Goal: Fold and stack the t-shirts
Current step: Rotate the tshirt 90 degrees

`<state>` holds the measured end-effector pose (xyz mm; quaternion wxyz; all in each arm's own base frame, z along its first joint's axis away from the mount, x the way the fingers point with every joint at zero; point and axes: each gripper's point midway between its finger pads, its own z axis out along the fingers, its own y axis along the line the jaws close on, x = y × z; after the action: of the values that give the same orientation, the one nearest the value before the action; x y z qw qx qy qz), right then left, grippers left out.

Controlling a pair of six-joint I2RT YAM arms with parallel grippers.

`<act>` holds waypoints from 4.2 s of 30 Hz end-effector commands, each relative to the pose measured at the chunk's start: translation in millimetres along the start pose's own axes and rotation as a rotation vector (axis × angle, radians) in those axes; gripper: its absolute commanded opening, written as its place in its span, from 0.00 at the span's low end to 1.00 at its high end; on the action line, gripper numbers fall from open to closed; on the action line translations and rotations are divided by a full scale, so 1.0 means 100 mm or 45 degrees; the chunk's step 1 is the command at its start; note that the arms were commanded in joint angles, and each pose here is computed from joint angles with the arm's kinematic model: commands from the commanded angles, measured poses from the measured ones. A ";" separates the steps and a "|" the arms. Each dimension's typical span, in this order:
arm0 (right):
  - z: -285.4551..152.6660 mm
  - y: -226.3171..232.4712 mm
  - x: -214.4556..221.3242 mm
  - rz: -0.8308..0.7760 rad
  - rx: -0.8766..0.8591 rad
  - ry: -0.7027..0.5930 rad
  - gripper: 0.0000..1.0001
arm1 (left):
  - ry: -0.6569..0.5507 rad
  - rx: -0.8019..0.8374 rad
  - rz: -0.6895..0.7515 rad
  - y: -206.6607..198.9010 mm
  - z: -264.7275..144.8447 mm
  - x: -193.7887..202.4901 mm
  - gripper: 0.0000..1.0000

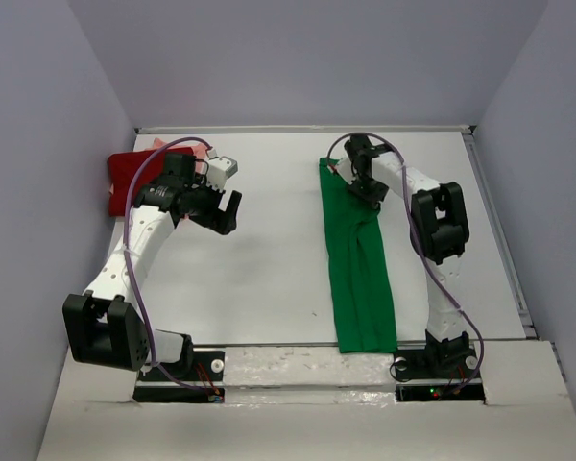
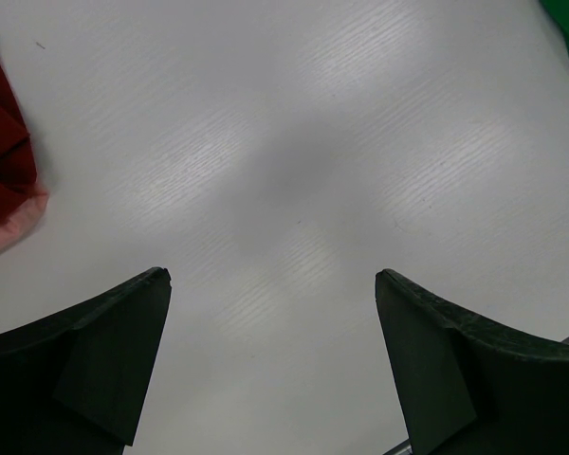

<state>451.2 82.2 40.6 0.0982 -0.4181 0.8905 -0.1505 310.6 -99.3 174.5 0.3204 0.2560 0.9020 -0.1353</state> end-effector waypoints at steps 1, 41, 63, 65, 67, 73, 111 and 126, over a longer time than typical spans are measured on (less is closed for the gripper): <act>-0.35 -0.36 -0.14 0.072 0.076 -0.106 0.43 | -0.023 0.019 -0.004 -0.03 -0.03 0.01 0.99; -0.19 -0.74 -0.71 0.171 0.041 -0.290 0.34 | 0.024 0.014 -0.020 0.03 0.07 0.03 0.99; -0.14 -0.45 -0.96 0.116 -0.047 -0.333 0.36 | 0.026 0.011 -0.020 0.03 0.07 0.05 0.99; -0.13 -0.43 -0.96 0.113 -0.057 -0.328 0.36 | 0.026 0.011 -0.020 0.03 0.07 0.05 0.99; -0.12 -0.38 -0.98 0.101 -0.066 -0.329 0.37 | 0.026 0.011 -0.020 0.03 0.07 0.06 0.99; -0.13 -0.32 -1.00 0.086 -0.079 -0.327 0.38 | 0.027 0.013 -0.021 0.03 0.08 0.06 0.99; -0.25 -0.77 -0.81 0.118 0.219 -0.249 0.00 | -0.007 0.013 -0.027 0.03 0.00 0.06 0.99; -0.53 -0.86 -0.77 0.130 0.256 -0.287 0.00 | -0.018 0.028 -0.025 0.01 -0.01 0.03 0.99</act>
<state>538.8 104.7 88.0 0.2092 -0.3826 0.8844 -0.1663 308.1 -94.5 158.1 0.2981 0.2455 0.9112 -0.1435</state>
